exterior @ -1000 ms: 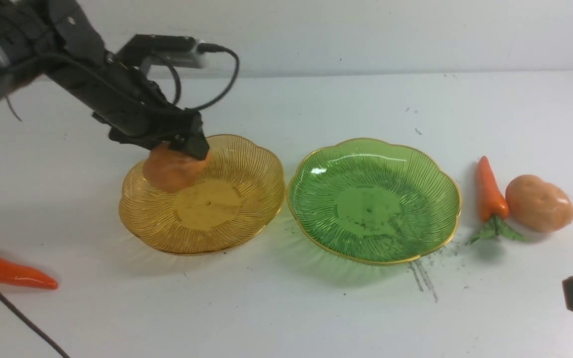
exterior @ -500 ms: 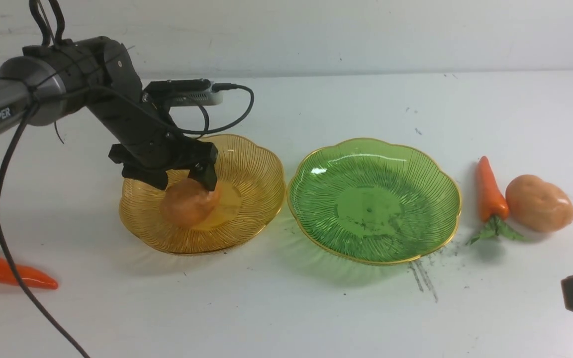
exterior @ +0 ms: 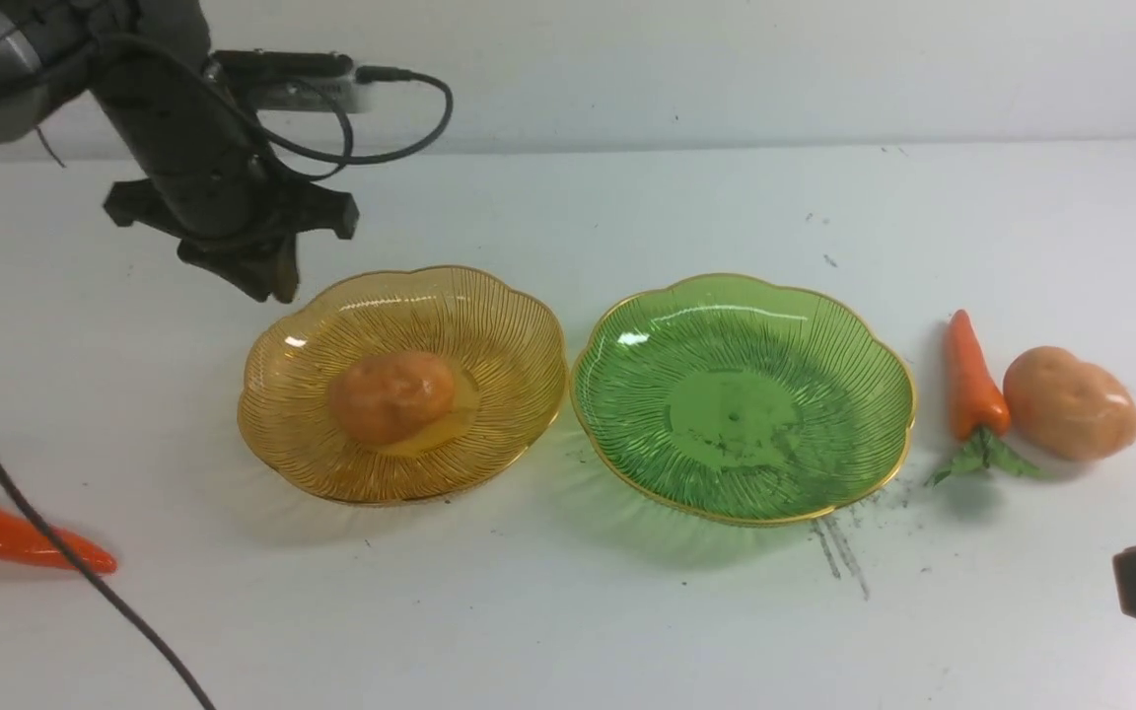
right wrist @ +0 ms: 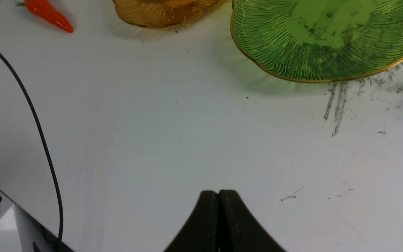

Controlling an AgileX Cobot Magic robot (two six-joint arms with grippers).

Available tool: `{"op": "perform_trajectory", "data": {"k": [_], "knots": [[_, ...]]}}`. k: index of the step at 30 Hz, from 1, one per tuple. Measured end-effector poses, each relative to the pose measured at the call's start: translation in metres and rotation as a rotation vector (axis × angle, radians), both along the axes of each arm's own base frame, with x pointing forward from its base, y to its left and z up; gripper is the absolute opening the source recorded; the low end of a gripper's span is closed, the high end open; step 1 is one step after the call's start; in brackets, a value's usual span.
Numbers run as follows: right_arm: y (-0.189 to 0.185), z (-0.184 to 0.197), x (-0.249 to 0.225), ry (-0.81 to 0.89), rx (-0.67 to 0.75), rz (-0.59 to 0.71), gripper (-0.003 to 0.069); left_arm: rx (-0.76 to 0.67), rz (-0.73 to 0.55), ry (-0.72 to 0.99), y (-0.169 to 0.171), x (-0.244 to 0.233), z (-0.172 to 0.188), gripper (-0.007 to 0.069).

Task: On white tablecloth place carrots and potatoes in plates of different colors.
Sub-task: 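Pick up the carrot from the table and place it on the green plate with the left gripper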

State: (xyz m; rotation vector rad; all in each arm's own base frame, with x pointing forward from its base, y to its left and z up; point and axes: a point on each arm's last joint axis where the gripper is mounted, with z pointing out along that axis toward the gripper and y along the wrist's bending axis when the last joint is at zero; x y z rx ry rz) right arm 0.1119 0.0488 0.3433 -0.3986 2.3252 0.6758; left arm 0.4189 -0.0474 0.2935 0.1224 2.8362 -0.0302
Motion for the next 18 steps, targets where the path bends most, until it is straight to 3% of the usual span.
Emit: {"op": "perform_trajectory", "data": {"k": [4,10,14,18], "knots": [[0.000,0.000,0.000,-0.003,-0.002,0.003,-0.0015,0.008,0.117,0.038,0.033,-0.024,0.002,0.0002],[0.000,0.000,0.000,-0.004,-0.003,0.004,-0.0015,-0.057,0.487,0.213,0.136,-0.078,-0.035,-0.0003],[0.000,0.000,0.000,-0.004,-0.004,0.005,-0.0015,-0.127,0.616,0.301,0.164,-0.099,-0.059,-0.0001],[0.000,0.000,0.000,-0.005,-0.005,0.006,-0.0015,-0.131,0.642,0.319,0.169,-0.100,-0.065,0.0041]]}}
